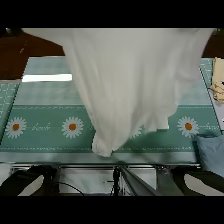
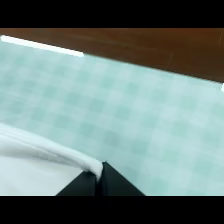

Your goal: Fold the shirts.

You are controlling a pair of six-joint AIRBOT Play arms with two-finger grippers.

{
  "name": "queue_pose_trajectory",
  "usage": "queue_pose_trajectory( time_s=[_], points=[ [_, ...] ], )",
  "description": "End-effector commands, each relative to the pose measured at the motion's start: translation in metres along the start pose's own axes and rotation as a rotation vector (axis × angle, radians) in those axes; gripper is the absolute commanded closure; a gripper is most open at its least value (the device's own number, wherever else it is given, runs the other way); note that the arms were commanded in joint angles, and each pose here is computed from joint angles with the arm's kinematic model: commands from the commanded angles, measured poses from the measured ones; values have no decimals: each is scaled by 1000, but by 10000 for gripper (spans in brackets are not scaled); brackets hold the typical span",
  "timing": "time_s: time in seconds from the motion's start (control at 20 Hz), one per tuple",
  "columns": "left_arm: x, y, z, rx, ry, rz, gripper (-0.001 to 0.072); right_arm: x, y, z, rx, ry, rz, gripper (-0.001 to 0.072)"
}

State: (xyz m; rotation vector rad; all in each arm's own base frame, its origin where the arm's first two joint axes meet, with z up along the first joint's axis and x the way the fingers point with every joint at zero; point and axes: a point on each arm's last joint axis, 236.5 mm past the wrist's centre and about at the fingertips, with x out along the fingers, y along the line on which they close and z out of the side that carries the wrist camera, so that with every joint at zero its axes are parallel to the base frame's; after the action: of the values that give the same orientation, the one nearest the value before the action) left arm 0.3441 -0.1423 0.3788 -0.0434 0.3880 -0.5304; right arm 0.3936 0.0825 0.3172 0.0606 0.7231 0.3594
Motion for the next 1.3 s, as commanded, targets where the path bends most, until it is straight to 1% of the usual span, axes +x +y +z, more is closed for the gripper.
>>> queue_pose_trajectory(
  time_s=[0.0, 0.15, 0.35, 0.5, 0.7, 0.8, 0.9, 0.95, 1.0, 1.05, 1.1, 1.15, 1.25],
  points=[
    [78, 37, -22, 52, 75, 19, 672, 79, -32, -11, -15, 113, -7, 688],
    [130, 62, -42, 69, 117, 32, 672, 117, -60, -8, -14, 110, -65, 688],
    [179, 88, -63, 37, 134, 56, 671, 154, -89, -13, -13, 129, -127, 688],
    [210, 92, -111, 6, 266, 27, 670, 187, -100, -37, 13, 213, -125, 688],
    [242, 86, -186, -36, 483, -35, 670, 229, -110, -91, 74, 399, -104, 688],
    [254, 90, -209, -63, 532, -39, 669, 242, -112, -111, 88, 466, -92, 688],
    [262, 93, -224, -101, 563, -35, 665, 251, -110, -117, 101, 478, -71, 688],
    [264, 93, -227, -110, 568, -39, 612, 253, -107, -116, 106, 475, -58, 688],
    [265, 93, -226, -108, 562, -37, 506, 254, -103, -115, 106, 468, -40, 688],
    [264, 94, -221, -106, 551, -34, 384, 254, -99, -114, 104, 465, -21, 688],
    [260, 96, -212, -101, 537, -30, 242, 252, -96, -113, 103, 466, -10, 688],
    [253, 98, -203, -97, 533, -30, 191, 248, -94, -113, 98, 469, -4, 688],
    [221, 111, -198, -97, 604, -2, 188, 241, -91, -107, 92, 456, -5, 688]
  ],
)
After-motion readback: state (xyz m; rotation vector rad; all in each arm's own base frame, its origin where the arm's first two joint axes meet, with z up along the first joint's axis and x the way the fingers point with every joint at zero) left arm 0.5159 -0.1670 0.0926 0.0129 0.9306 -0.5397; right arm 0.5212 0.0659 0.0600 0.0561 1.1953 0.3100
